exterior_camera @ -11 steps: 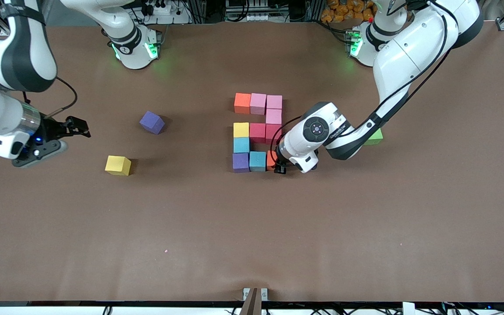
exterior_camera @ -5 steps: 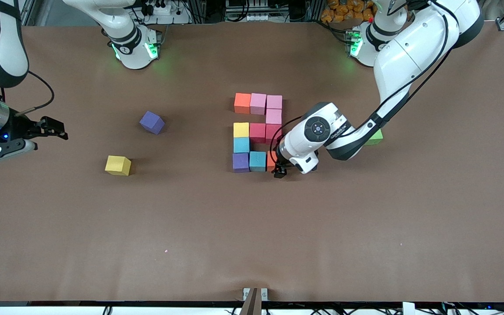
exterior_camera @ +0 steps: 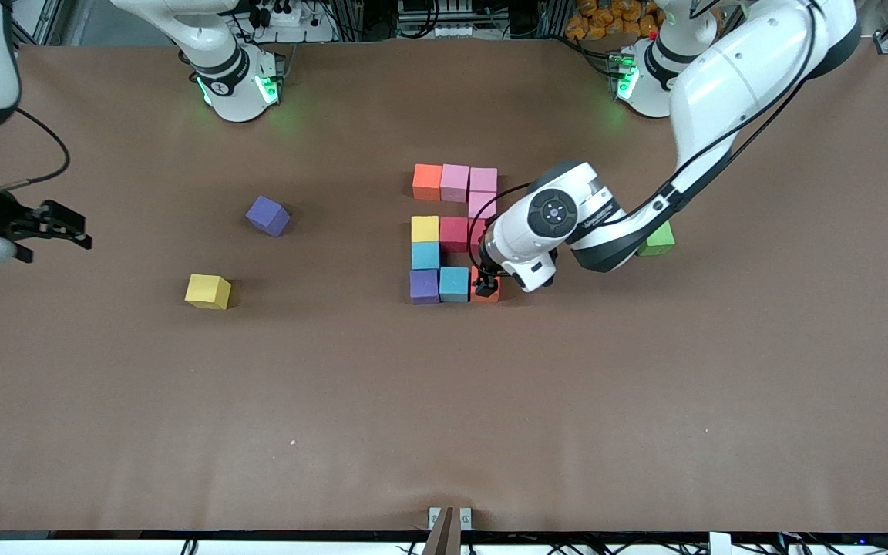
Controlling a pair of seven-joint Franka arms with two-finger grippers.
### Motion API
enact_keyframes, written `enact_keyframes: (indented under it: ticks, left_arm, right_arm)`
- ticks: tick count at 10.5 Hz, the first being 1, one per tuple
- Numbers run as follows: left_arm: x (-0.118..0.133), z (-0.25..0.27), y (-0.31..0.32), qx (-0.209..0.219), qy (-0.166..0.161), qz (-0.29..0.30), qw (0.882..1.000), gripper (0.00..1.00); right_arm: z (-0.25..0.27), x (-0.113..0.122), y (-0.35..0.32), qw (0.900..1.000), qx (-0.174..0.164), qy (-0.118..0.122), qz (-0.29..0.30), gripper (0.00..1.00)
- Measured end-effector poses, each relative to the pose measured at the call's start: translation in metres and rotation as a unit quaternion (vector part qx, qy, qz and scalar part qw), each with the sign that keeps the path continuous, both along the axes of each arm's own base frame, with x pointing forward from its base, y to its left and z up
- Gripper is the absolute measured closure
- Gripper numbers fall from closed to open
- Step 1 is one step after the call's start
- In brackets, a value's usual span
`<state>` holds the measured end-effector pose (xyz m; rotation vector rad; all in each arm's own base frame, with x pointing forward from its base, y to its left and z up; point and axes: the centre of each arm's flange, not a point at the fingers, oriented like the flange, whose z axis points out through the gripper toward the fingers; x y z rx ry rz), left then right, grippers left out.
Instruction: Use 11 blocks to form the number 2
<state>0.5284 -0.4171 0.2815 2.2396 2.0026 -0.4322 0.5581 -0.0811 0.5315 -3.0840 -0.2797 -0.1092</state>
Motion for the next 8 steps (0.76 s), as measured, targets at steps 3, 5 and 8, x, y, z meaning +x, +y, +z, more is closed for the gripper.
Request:
enact_keyframes:
  ticks: [3, 5, 8]
  left_arm:
    - [0.037, 0.061, 0.029, 0.000, -0.061, 0.006, 0.998, 0.00]
    - [0.054, 0.097, 0.059, -0.002, -0.089, -0.024, 0.996, 0.00]
    - [0.078, 0.163, 0.152, 0.008, -0.115, -0.113, 0.987, 0.00]
  right_arm:
    - [0.037, 0.001, -0.005, 0.999, -0.007, -0.015, -0.042, 0.00]
    - [0.062, 0.002, -0.005, 0.997, -0.031, -0.023, -0.065, 0.00]
    - [0.088, 0.007, 0.002, 0.996, -0.039, -0.024, -0.076, 0.00]
